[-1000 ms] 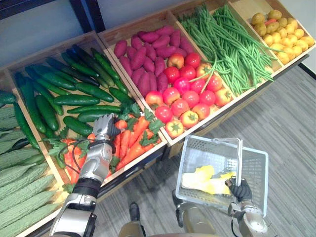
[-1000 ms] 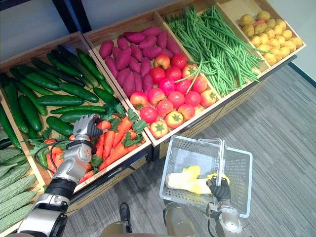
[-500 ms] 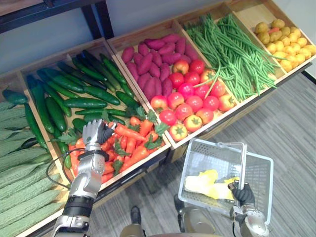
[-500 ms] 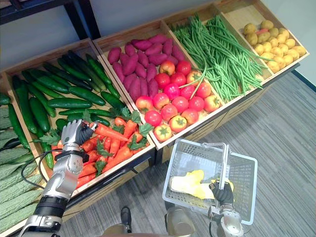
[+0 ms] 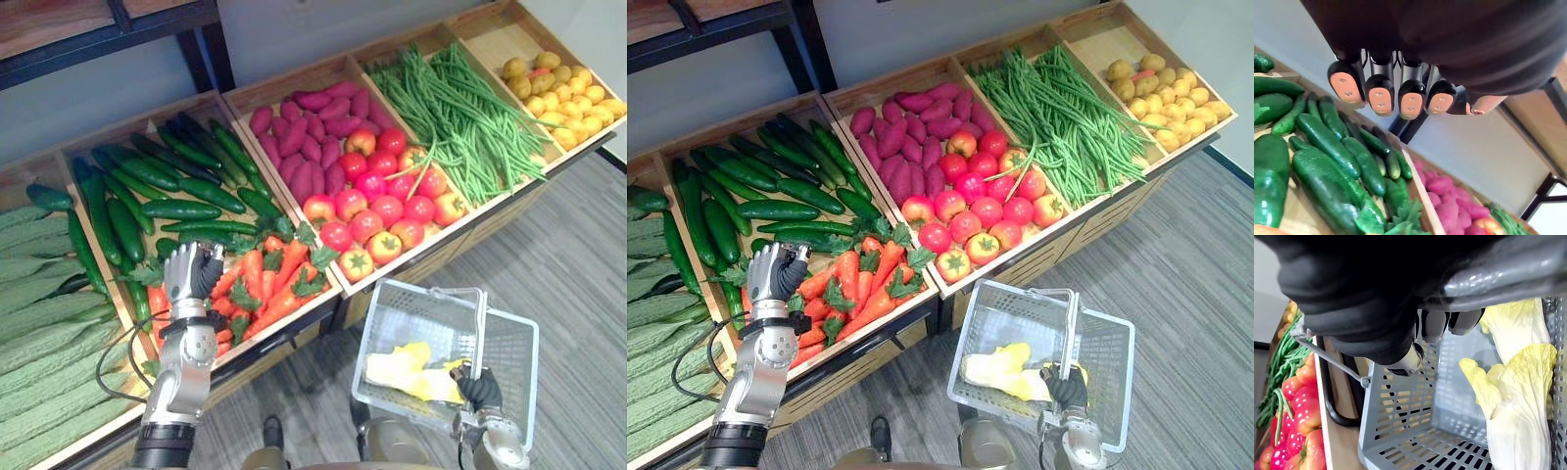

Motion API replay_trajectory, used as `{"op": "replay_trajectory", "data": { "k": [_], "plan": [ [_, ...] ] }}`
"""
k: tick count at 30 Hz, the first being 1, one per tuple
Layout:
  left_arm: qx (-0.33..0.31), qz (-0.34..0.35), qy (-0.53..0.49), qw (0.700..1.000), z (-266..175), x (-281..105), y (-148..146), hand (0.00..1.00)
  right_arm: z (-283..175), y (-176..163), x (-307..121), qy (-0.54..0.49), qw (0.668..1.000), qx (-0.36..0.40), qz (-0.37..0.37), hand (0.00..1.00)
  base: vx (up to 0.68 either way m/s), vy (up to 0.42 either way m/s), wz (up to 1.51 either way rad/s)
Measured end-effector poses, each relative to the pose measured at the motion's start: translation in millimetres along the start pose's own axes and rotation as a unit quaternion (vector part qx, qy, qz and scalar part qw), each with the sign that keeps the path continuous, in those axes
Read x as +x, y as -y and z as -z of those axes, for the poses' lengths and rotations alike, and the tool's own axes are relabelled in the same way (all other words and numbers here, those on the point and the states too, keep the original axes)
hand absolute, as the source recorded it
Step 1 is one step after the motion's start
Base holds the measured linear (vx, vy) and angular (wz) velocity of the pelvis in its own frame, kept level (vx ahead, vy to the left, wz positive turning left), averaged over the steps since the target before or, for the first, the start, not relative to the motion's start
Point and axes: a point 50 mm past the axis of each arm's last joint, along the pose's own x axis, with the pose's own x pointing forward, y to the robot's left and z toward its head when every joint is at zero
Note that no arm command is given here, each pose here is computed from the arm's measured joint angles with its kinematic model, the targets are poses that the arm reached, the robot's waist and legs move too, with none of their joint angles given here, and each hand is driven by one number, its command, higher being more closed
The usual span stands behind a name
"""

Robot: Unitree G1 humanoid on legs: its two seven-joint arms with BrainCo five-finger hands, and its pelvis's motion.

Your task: Pick vegetable in the basket

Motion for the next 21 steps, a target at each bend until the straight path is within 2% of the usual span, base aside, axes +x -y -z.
{"op": "replay_trajectory", "data": {
  "k": [6, 7, 21],
  "plan": [
    [-0.048, -0.021, -0.022, 0.998, -4.2, -15.9, -0.6, 1.00, -5.0, -3.9, -1.0, 0.012, 1.000, 0.013, 0.007, 1.00, 0.00, 0.021, -0.24],
    [-0.049, -0.020, -0.025, 0.998, -4.0, -17.2, 0.2, 0.00, -6.3, -4.4, -1.3, 0.015, 1.000, 0.014, 0.008, 1.00, -0.08, 0.004, -0.18],
    [-0.065, -0.016, -0.072, 0.995, 2.7, -30.4, 6.3, 0.00, -7.9, -0.6, -8.8, 0.020, 1.000, 0.015, 0.014, 1.00, -0.03, -0.004, -0.08]
  ]
}}
